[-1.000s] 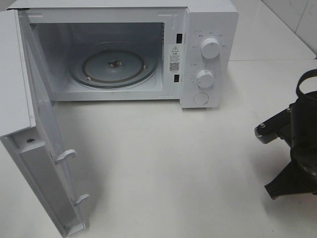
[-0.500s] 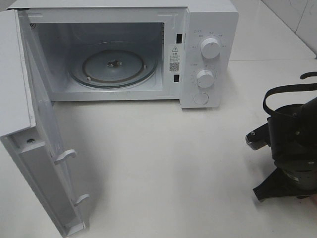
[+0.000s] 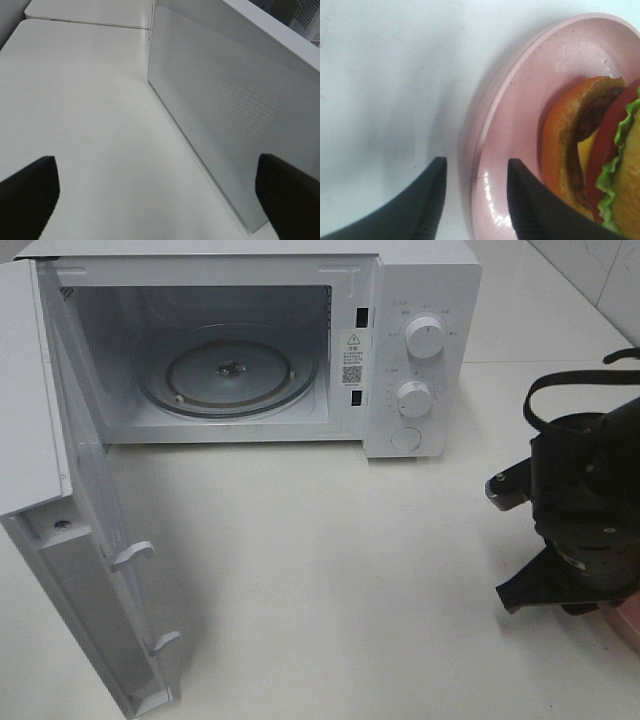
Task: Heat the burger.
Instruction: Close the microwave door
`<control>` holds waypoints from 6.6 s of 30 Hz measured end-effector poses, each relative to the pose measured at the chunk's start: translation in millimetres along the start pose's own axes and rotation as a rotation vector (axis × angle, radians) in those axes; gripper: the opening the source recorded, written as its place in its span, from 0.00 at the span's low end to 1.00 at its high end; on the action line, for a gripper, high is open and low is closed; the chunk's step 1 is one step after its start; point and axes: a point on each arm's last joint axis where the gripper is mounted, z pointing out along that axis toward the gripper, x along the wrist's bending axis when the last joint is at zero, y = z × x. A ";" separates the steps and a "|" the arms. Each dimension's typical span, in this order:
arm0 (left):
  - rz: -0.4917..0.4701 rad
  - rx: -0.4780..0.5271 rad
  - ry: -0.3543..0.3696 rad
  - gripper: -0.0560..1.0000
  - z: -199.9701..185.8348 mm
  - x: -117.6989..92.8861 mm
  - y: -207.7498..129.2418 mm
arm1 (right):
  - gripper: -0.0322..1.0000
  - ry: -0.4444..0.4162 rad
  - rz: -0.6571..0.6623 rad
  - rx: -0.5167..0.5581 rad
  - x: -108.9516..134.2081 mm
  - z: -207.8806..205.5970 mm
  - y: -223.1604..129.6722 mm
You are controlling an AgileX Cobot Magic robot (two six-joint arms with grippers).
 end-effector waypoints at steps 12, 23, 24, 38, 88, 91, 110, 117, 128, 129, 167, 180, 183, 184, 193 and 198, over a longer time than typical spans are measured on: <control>0.000 0.000 0.000 0.99 0.0 0.0 0.0 | 0.54 0.248 -0.005 -0.093 -24.4 -55.6 -5.7; 0.000 0.000 0.000 0.99 0.0 0.0 0.0 | 0.81 0.540 -0.142 -0.299 -63.2 -119.4 -40.1; 0.000 0.000 0.000 0.99 0.0 0.0 0.0 | 0.82 0.554 -0.145 -0.313 -67.3 -123.4 -44.2; 0.000 0.000 0.000 0.99 0.0 0.0 0.0 | 0.79 0.549 -0.161 -0.357 -117.2 -144.6 -103.0; 0.000 0.000 0.000 0.99 0.0 0.0 0.0 | 0.77 0.436 0.404 -0.839 -150.2 -132.9 -211.0; 0.000 0.000 0.000 0.99 0.0 0.0 0.0 | 0.77 0.436 0.404 -0.839 -150.2 -132.9 -211.0; 0.000 0.000 0.000 0.99 0.0 0.0 0.0 | 0.77 0.436 0.405 -0.838 -150.2 -132.9 -211.0; 0.000 0.000 0.000 0.99 0.0 0.0 0.0 | 0.77 0.436 0.405 -0.838 -150.2 -132.9 -211.0; 0.000 0.000 0.000 0.99 0.0 0.0 0.0 | 0.77 0.436 0.405 -0.838 -150.2 -132.9 -211.0; 0.000 0.000 0.000 0.99 0.0 0.0 0.0 | 0.77 0.436 0.405 -0.838 -150.2 -132.9 -211.0; 0.111 -0.049 0.029 0.07 41.8 3.7 46.5 | 0.77 0.436 0.405 -0.838 -150.2 -132.9 -211.0; 0.098 -0.157 0.062 0.05 84.7 12.1 41.6 | 0.77 0.436 0.405 -0.838 -150.2 -132.9 -211.0; 0.095 -0.193 0.076 0.05 100.4 15.4 39.1 | 0.77 0.436 0.405 -0.838 -150.2 -132.9 -211.0; 0.094 -0.205 0.080 0.05 104.6 16.3 38.5 | 0.77 0.436 0.405 -0.838 -150.2 -132.9 -211.0; 0.096 -0.303 0.123 0.05 140.7 25.3 27.8 | 0.77 0.436 0.405 -0.838 -150.2 -132.9 -211.0; 0.114 -0.325 0.127 0.05 153.9 27.3 22.6 | 0.77 0.436 0.405 -0.838 -150.2 -132.9 -211.0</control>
